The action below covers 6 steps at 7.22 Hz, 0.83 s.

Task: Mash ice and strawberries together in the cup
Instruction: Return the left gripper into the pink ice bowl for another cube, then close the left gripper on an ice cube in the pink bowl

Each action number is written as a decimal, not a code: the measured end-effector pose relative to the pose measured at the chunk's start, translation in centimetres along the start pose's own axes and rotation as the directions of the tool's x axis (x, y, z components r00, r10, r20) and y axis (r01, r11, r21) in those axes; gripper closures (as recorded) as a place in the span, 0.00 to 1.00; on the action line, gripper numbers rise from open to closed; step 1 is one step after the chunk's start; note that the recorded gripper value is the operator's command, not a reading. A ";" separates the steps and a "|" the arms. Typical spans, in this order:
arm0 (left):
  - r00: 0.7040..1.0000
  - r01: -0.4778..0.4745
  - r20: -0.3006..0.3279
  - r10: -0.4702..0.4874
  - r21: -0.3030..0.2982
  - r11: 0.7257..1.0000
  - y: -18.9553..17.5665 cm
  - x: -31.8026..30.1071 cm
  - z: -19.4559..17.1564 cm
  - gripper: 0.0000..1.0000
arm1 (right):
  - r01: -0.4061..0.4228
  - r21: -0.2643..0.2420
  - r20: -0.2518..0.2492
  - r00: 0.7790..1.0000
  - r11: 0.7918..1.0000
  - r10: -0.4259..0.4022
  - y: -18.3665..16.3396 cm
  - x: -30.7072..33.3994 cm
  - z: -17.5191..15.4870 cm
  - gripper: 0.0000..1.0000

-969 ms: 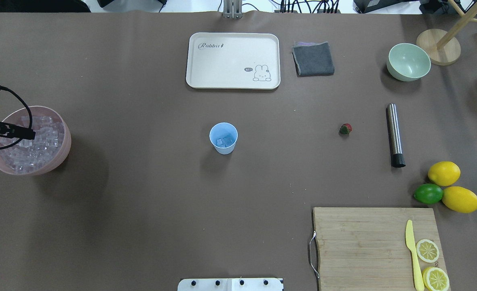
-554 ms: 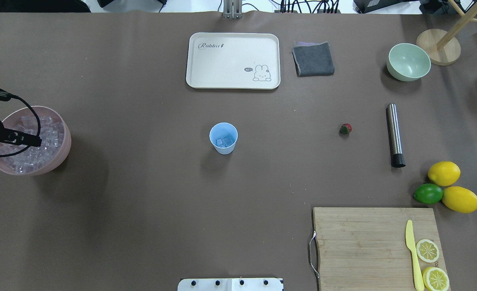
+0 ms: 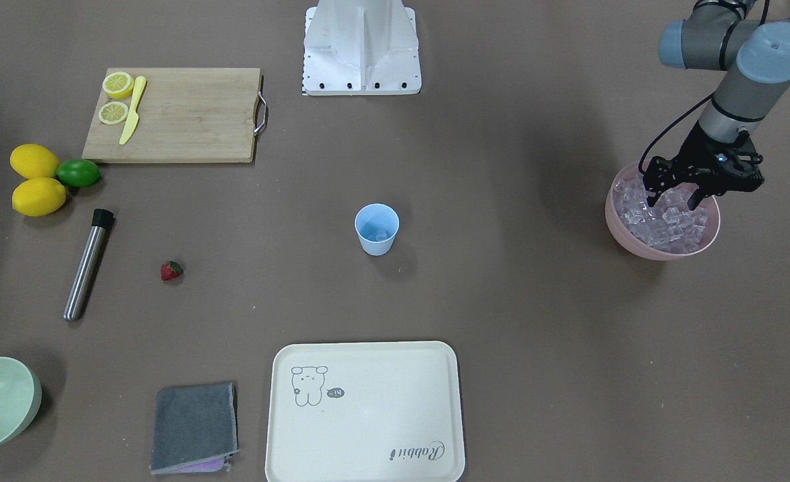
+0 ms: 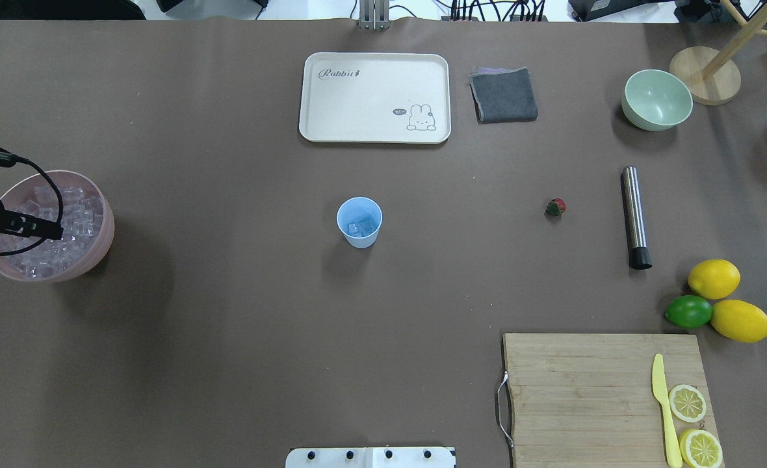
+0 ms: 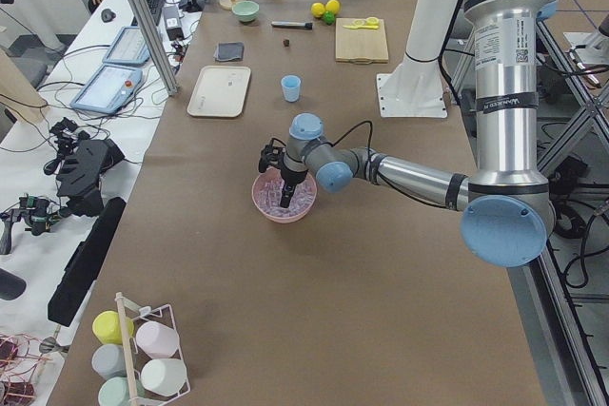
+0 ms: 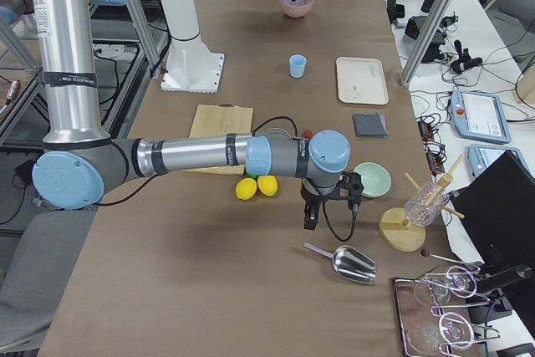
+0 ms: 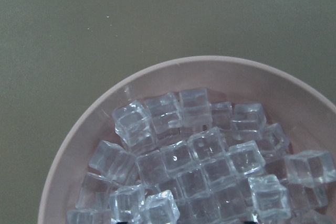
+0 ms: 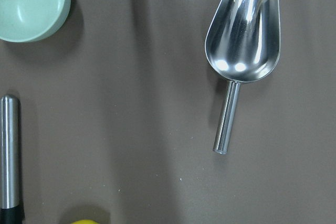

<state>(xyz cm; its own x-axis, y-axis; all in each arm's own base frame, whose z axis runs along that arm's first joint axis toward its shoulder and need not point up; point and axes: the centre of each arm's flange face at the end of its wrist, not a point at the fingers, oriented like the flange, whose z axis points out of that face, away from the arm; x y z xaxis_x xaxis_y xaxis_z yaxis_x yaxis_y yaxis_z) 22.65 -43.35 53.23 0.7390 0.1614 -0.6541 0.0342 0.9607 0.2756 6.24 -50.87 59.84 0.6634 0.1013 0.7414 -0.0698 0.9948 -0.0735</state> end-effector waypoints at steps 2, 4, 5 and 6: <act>1.000 -0.001 0.003 0.001 -0.003 1.000 -0.2 -0.1 0.4 0.24 | 0.001 0.001 0.000 1.000 1.000 -0.001 0.1 0.0 0.0 0.00; 1.000 0.001 0.009 -0.001 -0.010 1.000 -0.3 -0.3 1.1 0.24 | 0.001 0.001 0.000 1.000 1.000 -0.001 0.1 0.0 0.0 0.00; 1.000 0.002 0.009 -0.002 -0.011 1.000 -0.4 -0.3 1.2 0.25 | 0.001 0.001 0.000 1.000 1.000 -0.001 0.1 0.0 -0.1 0.00; 1.000 0.002 0.010 -0.002 -0.012 1.000 -0.4 -0.2 1.3 0.26 | 0.001 0.002 0.000 1.000 1.000 -0.001 0.1 0.0 -0.1 0.00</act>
<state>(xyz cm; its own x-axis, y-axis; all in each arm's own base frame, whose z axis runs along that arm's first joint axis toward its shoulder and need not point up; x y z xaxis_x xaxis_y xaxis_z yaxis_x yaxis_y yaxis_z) 23.34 -44.10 54.19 0.7454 0.1576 -0.6477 0.0276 0.9635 0.2662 6.29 -50.76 59.79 0.6635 0.0999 0.7415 -0.0700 0.9950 -0.0714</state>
